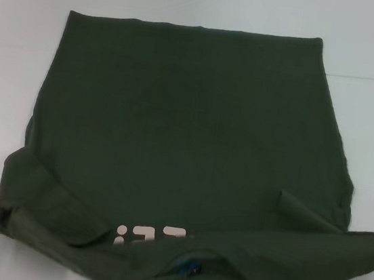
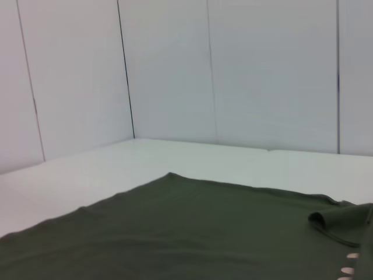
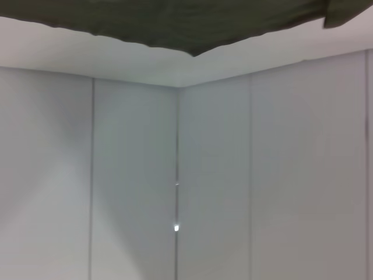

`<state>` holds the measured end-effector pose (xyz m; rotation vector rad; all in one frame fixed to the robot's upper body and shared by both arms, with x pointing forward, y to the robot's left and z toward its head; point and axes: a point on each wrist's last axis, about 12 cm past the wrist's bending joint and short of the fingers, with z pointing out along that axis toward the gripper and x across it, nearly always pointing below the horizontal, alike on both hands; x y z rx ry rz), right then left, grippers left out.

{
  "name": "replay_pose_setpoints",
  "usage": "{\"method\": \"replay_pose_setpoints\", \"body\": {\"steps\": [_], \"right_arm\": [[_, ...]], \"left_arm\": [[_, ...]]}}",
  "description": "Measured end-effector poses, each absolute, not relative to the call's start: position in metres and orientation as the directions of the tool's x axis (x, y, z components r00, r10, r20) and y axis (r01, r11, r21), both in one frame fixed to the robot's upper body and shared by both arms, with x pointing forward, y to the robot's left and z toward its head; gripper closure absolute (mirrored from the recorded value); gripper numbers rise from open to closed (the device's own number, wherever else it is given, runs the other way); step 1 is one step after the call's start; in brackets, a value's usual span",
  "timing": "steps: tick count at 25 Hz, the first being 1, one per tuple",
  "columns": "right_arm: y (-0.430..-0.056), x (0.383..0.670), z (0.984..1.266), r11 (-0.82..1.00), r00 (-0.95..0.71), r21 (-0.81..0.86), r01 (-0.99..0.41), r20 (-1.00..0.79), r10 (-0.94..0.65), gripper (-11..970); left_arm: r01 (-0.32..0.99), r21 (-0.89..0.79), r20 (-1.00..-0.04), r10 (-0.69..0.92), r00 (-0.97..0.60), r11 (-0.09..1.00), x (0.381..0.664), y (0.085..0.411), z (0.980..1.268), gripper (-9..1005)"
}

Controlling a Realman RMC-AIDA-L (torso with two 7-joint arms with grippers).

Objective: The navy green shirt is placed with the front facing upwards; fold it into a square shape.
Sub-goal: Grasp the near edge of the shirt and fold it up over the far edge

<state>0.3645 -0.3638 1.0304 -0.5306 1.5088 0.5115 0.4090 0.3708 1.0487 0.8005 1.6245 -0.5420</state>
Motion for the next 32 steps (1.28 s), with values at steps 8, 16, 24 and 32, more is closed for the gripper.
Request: {"method": "replay_pose_setpoints", "body": {"steps": [8, 16, 24, 32], "right_arm": [[-0.366, 0.377, 1.027, 0.837, -0.018, 0.036, -0.546, -0.999, 0.032, 933], [-0.364, 0.396, 1.028, 0.847, -0.034, 0.075, -0.526, -0.997, 0.067, 931], [-0.360, 0.441, 1.032, 0.857, -0.070, 0.107, -0.504, -0.994, 0.083, 932], [-0.350, 0.498, 1.034, 0.883, -0.147, 0.114, -0.456, -0.988, 0.051, 932]], "left_arm": [[0.715, 0.086, -0.978, 0.195, -0.072, 0.694, 0.412, 0.375, 1.049, 970], [0.657, 0.054, -0.981, 0.163, -0.106, 0.752, 0.429, 0.375, 1.045, 970], [0.573, 0.032, -0.983, 0.131, -0.132, 0.819, 0.477, 0.365, 1.045, 969], [0.490, 0.062, -0.966, 0.176, -0.189, 0.870, 0.533, 0.349, 1.044, 968]]}}
